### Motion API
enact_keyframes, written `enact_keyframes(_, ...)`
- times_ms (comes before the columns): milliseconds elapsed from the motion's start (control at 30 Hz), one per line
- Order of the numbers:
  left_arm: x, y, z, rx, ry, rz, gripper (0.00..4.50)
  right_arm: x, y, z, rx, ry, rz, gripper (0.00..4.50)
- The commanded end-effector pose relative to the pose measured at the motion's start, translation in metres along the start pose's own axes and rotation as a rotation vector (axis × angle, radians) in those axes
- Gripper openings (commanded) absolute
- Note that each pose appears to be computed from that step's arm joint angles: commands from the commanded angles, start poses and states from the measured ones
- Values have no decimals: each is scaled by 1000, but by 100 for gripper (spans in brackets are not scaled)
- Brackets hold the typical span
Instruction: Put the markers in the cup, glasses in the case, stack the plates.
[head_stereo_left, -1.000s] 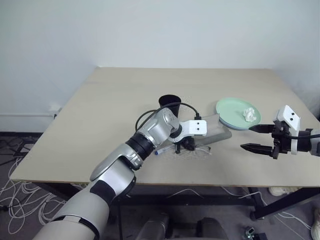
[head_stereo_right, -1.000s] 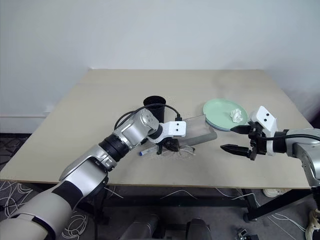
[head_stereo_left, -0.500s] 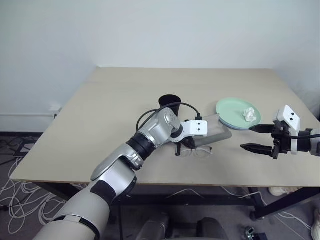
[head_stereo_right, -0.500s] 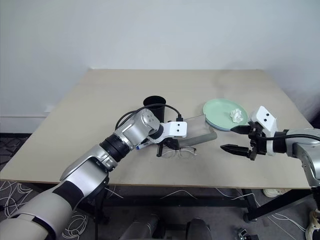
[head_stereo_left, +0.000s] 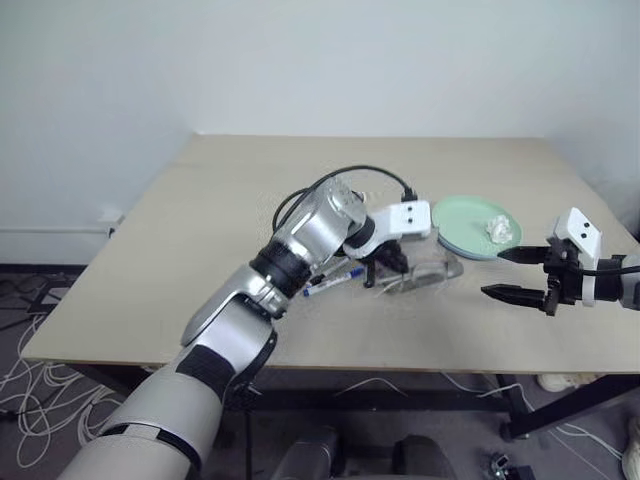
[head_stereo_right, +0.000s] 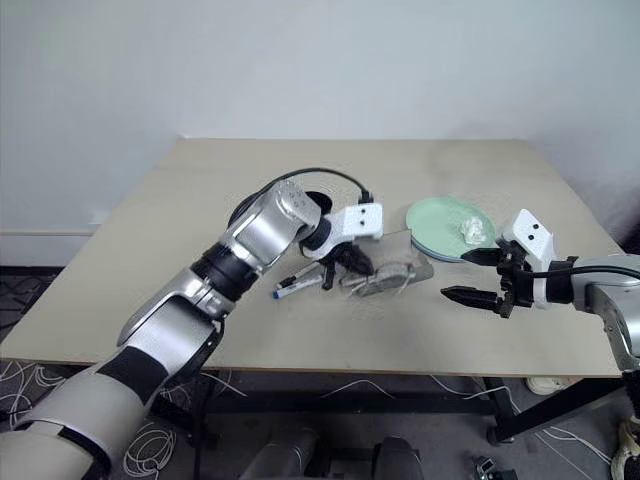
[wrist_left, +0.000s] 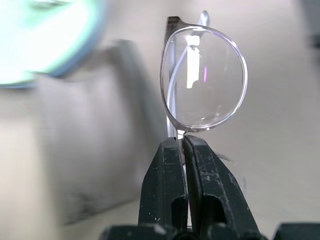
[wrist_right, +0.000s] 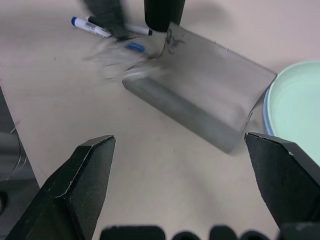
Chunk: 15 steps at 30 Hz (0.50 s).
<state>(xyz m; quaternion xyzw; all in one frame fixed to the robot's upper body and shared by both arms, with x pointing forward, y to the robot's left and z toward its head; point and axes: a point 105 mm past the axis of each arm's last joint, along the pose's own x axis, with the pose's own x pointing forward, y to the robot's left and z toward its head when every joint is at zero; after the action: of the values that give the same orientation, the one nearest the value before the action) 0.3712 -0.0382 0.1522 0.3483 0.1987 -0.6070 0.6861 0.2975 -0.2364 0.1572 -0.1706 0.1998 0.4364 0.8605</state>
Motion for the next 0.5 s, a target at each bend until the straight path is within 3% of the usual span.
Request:
enact_keyframes(33, -2, 14, 10, -3, -20, 75, 2, -8, -4, 14, -34, -40, -24, 450)
enact_keyframes(500, 35, 24, 13, -48, -16, 235, 2, -10, 3, 11, -21, -43, -30, 450)
